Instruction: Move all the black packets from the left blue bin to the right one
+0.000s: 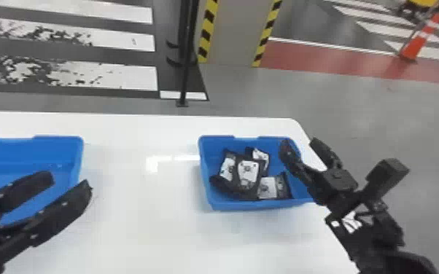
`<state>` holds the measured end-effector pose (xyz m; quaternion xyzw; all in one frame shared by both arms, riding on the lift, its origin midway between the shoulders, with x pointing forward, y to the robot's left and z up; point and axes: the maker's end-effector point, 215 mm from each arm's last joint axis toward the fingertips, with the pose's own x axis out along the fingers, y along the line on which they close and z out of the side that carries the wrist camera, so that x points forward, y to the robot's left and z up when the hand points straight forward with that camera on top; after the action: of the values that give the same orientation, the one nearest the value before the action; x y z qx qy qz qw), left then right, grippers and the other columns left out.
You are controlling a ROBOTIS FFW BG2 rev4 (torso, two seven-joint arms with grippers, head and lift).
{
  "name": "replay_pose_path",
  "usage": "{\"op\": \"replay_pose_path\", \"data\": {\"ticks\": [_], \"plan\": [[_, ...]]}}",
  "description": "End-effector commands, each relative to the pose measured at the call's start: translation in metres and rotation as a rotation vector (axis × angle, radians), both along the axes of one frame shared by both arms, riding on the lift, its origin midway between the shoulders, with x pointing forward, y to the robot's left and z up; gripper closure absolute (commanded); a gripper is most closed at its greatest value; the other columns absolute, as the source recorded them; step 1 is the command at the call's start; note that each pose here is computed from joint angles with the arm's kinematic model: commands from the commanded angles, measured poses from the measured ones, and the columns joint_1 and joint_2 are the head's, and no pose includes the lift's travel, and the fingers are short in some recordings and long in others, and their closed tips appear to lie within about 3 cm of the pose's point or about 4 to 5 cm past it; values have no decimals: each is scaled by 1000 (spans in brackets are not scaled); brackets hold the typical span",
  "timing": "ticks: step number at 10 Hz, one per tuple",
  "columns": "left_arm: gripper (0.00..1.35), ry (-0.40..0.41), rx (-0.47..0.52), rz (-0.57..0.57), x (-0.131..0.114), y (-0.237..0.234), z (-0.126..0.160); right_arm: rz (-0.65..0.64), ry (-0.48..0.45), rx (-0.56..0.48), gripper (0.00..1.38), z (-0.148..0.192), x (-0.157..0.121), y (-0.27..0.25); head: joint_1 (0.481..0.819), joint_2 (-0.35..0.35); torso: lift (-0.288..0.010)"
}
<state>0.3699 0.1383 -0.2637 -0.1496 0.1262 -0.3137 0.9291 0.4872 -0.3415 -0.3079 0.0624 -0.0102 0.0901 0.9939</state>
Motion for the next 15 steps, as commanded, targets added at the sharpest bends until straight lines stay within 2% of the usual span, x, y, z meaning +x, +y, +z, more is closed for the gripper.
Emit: {"op": "replay_pose_path", "data": {"ticks": [1, 2, 4, 5, 7, 8, 10, 12, 15], "plan": [[395, -45, 24, 69, -2, 23, 4, -15, -24, -71, 157, 3, -42, 12, 695, -267, -140], [398, -65, 68, 129, -4, 45, 0, -16, 13, -86, 157, -11, -62, 19, 695, -248, -140], [400, -136, 234, 269, -9, 103, -5, -8, 25, -138, 157, -13, -99, 33, 695, -188, -140], [400, -167, 298, 339, -16, 134, -11, -6, 31, -153, 157, -10, -118, 38, 695, -136, -140], [400, -179, 328, 372, -27, 151, -30, 14, 78, -172, 157, -14, -149, 45, 695, -53, -140], [400, -180, 314, 362, -28, 146, -39, 21, 84, -178, 157, -12, -156, 48, 695, -22, -140], [400, -194, 316, 376, -29, 148, -41, 34, 78, -193, 157, -2, -161, 54, 695, -14, -140], [400, -188, 342, 388, -29, 158, -42, 36, 67, -188, 157, -1, -156, 57, 695, 1, -140], [400, -158, 327, 377, -27, 151, -49, 39, 56, -189, 159, 2, -152, 59, 695, 16, -140]]}}
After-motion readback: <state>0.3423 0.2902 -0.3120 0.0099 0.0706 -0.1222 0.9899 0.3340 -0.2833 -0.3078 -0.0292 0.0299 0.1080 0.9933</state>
